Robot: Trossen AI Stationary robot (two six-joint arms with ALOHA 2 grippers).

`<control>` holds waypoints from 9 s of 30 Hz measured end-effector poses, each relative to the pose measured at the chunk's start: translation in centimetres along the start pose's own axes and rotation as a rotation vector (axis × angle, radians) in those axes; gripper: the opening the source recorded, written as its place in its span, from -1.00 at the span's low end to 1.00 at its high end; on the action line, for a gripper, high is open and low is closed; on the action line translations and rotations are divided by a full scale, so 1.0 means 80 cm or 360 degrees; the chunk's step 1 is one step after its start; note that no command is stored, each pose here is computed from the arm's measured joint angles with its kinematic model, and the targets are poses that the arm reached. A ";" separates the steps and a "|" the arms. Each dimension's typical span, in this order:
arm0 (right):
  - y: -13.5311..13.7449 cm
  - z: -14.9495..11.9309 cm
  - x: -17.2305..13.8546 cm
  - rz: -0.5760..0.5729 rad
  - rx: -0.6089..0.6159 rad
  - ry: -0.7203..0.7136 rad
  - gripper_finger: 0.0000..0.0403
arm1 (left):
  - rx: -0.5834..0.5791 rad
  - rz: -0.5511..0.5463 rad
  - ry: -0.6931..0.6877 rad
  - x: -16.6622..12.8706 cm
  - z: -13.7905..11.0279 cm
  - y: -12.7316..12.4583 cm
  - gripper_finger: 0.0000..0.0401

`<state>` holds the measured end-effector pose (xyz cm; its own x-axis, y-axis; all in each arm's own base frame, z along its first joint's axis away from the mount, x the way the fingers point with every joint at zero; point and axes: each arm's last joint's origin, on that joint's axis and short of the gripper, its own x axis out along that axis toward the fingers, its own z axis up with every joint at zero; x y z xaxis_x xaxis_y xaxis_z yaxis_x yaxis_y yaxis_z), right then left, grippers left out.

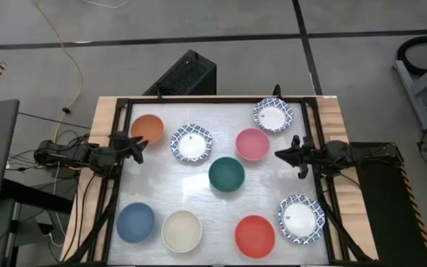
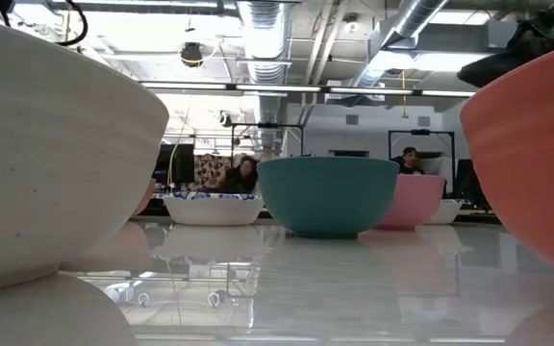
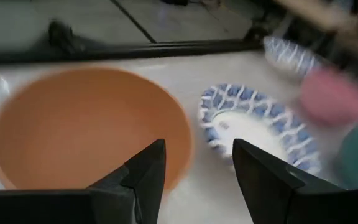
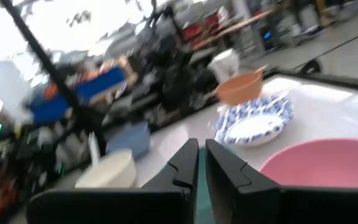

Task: Nest bowls inside each other
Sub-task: Stack the top white patterned bowl on top of the middle white patterned bowl

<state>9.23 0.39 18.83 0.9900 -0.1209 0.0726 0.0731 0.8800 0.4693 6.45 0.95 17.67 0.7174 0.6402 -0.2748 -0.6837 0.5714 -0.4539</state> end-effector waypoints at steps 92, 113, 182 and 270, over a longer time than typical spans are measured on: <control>0.032 0.134 0.109 -0.1319 0.0122 0.0790 -0.15 | 0.0027 -0.0296 0.0234 -0.077 0.258 -0.156 0.28; 0.018 0.103 0.082 -0.1140 0.0079 0.1822 -0.16 | 0.0470 -0.0385 0.0662 -0.012 0.230 -0.195 0.28; 0.036 0.088 0.099 -0.1271 -0.0758 0.1692 -0.16 | 0.0823 -0.1323 0.0849 0.204 0.287 -0.296 0.28; -0.106 0.159 0.091 -0.2031 0.0762 0.0993 -0.62 | 0.0517 -0.0790 0.0796 0.075 0.354 -0.207 0.28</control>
<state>14.32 -13.79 26.55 0.1920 -0.3523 -0.9160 0.9811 0.0918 0.1703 18.29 9.82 47.56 0.8722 0.0061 -0.4890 -0.2159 0.9020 -0.3738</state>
